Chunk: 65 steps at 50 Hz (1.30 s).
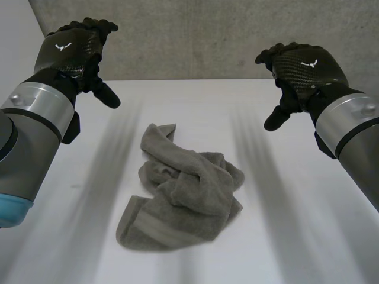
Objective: Fold the laundry
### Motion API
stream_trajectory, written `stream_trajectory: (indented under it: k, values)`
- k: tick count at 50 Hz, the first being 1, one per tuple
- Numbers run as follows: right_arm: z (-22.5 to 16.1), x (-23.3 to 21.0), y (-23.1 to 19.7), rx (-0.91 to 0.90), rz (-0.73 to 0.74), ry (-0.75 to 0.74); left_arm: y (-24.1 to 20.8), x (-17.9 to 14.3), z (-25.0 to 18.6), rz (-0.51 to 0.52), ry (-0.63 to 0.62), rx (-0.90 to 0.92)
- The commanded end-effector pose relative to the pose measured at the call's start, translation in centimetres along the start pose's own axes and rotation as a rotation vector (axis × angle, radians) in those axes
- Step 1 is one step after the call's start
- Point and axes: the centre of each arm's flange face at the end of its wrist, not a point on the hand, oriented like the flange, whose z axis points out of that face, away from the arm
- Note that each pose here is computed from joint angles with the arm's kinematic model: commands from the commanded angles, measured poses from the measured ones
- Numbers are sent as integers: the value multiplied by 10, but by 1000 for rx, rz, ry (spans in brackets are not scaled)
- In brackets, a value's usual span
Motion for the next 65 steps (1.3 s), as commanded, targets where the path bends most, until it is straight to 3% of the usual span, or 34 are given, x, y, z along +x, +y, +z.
stream_trajectory:
  k: [1, 6, 17, 26, 33, 46, 49, 51, 52, 54, 55, 57, 58, 60, 65]
  values:
    - [-1, -16, 29, -195, -7, -147, 13, 1, 6, 5, 3, -39]
    - [1, -33, 63, -390, 56, -301, 36, 7, 14, 37, 63, -92]
    - [40, -52, 137, -487, 429, -238, 108, 18, 34, 246, 273, -236]
    - [42, -74, 159, -510, 434, -243, 152, 19, 47, 333, 368, -296]
    - [42, -80, 162, -468, 349, -156, 186, 23, 54, 351, 438, -339]
    - [54, -78, 135, -311, 162, -188, 205, 29, 86, 429, 465, -284]
    - [62, -75, 119, -222, 33, -196, 189, 29, 98, 473, 436, -218]
    - [73, -71, 93, -91, -156, -179, 157, 28, 113, 496, 366, -109]
    - [73, -71, 93, -90, -157, -178, 157, 28, 113, 496, 365, -109]
    - [86, -65, 56, 84, -339, -122, 115, 31, 128, 495, 276, 43]
    - [86, -65, 56, 85, -339, -121, 115, 31, 128, 495, 275, 44]
    - [96, -57, 14, 291, -477, -7, 66, 41, 132, 447, 202, 207]
    - [96, -57, 14, 292, -477, -7, 66, 41, 132, 447, 202, 208]
    - [97, -47, -29, 502, -550, 143, 23, 41, 128, 359, 115, 326]
    - [89, -45, -46, 592, -577, 199, 13, 42, 108, 283, 68, 316]
